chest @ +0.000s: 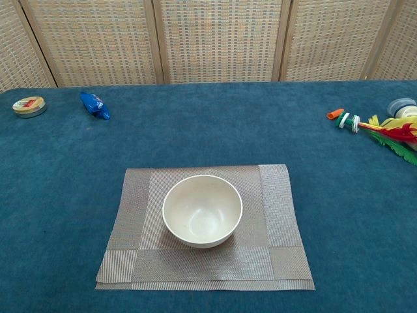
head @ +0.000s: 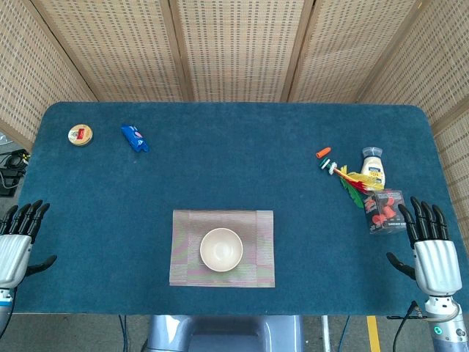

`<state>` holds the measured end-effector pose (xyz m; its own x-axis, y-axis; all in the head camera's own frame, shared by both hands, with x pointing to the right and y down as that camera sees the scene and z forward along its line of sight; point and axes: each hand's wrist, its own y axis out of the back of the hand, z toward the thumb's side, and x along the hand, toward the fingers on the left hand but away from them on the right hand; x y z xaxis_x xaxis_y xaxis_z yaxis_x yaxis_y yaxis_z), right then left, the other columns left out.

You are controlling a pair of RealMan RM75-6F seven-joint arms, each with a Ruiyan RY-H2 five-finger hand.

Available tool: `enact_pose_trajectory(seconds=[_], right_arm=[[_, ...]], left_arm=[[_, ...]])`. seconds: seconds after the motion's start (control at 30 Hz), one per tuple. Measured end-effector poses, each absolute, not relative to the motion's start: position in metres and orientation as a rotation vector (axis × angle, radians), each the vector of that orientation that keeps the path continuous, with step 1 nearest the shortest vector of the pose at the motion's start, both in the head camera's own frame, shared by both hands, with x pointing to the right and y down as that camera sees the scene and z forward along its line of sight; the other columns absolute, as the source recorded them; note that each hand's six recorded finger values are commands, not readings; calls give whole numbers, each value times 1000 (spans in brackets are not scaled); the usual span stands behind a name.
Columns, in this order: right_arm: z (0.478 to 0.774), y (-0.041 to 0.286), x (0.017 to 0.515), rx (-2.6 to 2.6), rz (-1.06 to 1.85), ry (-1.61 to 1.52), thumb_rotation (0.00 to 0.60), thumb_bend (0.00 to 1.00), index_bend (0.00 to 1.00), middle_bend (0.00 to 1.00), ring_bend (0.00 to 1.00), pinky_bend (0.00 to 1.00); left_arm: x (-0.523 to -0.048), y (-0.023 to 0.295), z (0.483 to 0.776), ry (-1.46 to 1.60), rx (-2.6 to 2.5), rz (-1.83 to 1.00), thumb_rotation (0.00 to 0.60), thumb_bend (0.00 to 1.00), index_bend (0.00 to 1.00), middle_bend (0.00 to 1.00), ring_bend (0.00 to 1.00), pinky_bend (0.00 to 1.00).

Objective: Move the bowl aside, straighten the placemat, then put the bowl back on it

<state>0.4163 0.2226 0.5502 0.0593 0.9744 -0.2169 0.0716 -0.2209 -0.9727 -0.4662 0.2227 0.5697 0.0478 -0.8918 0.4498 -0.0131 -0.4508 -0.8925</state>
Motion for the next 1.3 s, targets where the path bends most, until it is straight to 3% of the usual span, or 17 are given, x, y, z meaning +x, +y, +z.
enact_pose_trajectory(seconds=[1.0, 1.3], right_arm=[[555, 224, 416, -1482, 1317, -1104, 600, 156, 134, 0, 0, 72], [552, 222, 417, -1489, 1307, -1129, 600, 156, 150, 0, 0, 73]], left_arm=[[-442, 215, 576, 864, -1623, -1386, 600, 122, 4, 0, 0, 0], [-375, 182, 572, 730, -1672, -1111, 600, 128, 249, 0, 0, 0]])
